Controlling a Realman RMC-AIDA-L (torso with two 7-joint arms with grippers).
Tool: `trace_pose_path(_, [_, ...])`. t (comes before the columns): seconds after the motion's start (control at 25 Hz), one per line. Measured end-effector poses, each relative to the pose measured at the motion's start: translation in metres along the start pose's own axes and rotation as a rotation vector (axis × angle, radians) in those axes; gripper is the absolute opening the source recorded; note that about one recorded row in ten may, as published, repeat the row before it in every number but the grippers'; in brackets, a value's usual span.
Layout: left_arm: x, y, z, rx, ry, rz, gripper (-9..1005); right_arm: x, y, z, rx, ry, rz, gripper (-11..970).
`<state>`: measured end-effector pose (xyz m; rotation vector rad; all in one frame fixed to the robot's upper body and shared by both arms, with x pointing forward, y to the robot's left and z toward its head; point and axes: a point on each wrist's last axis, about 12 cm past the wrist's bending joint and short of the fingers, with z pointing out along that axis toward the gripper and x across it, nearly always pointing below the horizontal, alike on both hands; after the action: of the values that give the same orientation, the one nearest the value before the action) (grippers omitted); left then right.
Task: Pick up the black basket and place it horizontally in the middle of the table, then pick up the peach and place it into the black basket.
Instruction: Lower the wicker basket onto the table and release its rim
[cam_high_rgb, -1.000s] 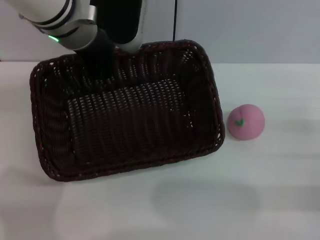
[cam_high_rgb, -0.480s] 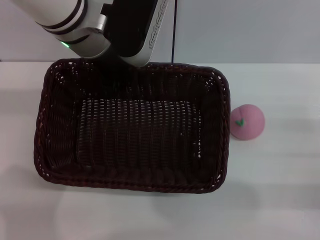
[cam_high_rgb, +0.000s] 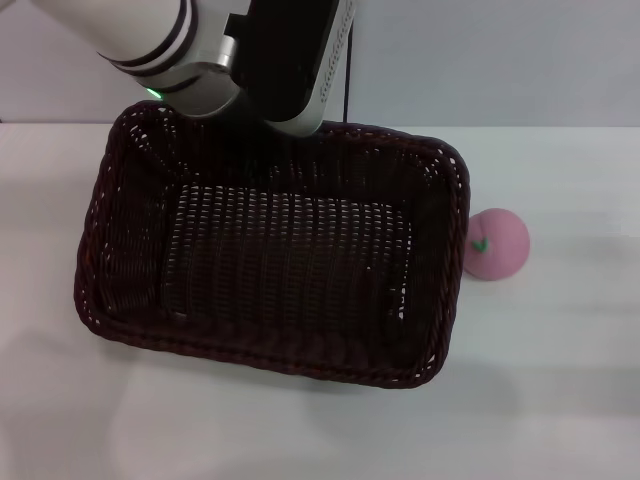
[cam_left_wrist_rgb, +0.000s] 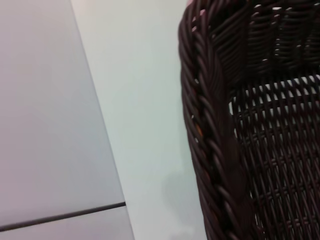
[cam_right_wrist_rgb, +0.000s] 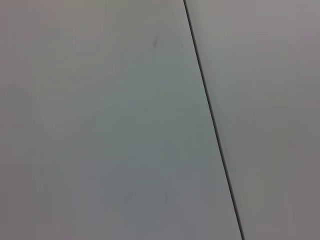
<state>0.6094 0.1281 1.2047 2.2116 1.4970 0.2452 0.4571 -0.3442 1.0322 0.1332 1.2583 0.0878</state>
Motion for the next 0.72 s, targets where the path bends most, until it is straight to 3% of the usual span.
trace_pose_path(0.72, [0.000,-0.008,0.013,-0.036,0.095,-0.139,228,0.002,0.000,0.000,0.003,0.013,-0.005,516])
